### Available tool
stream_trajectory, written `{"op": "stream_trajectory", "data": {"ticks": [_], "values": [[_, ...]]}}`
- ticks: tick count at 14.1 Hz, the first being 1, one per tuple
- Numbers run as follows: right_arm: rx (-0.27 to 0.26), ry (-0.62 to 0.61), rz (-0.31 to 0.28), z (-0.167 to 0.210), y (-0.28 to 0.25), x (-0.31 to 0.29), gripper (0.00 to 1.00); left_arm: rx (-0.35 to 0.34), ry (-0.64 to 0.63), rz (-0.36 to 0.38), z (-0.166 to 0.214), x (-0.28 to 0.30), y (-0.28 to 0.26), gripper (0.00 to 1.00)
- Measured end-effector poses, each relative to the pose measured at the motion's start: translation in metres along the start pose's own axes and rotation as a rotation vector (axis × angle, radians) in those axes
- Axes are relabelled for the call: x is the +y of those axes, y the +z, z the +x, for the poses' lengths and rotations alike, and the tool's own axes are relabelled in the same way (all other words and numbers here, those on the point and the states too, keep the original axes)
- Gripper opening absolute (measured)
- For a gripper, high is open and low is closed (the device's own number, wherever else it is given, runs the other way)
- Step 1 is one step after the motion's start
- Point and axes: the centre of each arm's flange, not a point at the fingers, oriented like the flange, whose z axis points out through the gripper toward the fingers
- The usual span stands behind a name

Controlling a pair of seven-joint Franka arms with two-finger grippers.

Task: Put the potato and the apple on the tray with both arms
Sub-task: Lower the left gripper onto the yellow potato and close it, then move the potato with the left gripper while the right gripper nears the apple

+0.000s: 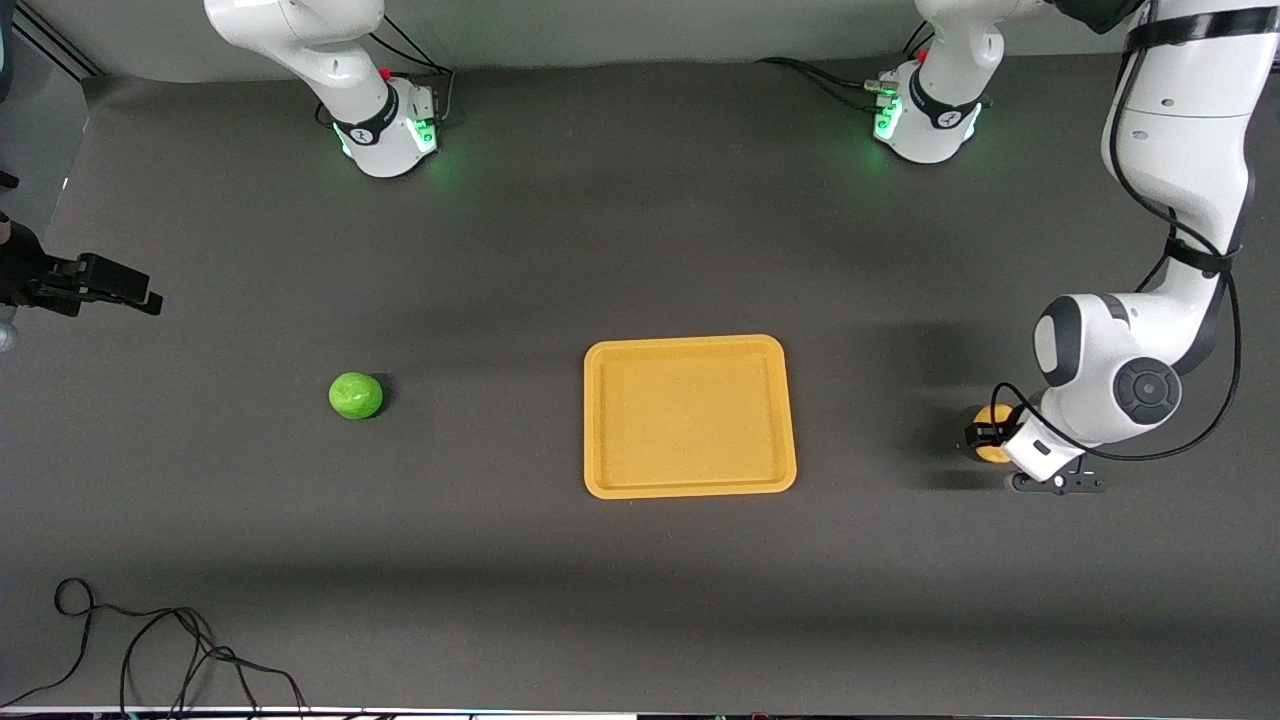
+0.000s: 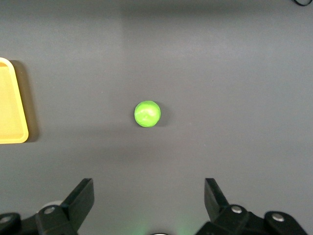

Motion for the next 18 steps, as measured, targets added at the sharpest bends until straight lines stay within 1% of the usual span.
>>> {"op": "stream_trajectory", "data": {"ticks": [2, 4, 5, 7, 9, 11, 14, 16, 18], "values": [[-0.009, -0.002, -0.001, 0.003, 0.005, -0.001, 1.0, -0.005, -0.009, 0.004, 0.002, 0.021, -0.029, 0.65], [-0.019, -0.006, -0.002, 0.01, 0.016, -0.004, 1.0, 0.011, -0.043, 0.011, 0.004, 0.056, -0.082, 0.65], [-0.017, -0.009, -0.003, 0.014, 0.022, -0.006, 1.0, 0.022, -0.067, 0.014, 0.002, 0.077, -0.109, 0.65], [0.002, -0.02, -0.001, 0.022, 0.041, -0.013, 0.98, 0.021, -0.118, 0.021, -0.011, 0.122, -0.153, 0.65], [0.014, -0.039, -0.002, 0.027, 0.074, -0.024, 0.98, 0.024, -0.169, 0.026, -0.029, 0.173, -0.179, 0.65], [0.012, -0.044, -0.003, 0.029, 0.109, -0.027, 0.99, 0.028, -0.212, 0.029, -0.049, 0.23, -0.184, 0.65], [0.017, -0.04, -0.003, 0.027, 0.147, -0.025, 0.99, 0.026, -0.252, 0.035, -0.075, 0.299, -0.169, 0.65], [0.024, -0.039, -0.004, 0.027, 0.158, -0.024, 0.99, 0.039, -0.27, 0.024, -0.081, 0.33, -0.146, 0.65], [0.024, -0.048, -0.005, 0.026, 0.166, -0.029, 0.98, 0.053, -0.284, 0.015, -0.081, 0.351, -0.107, 0.65]]}}
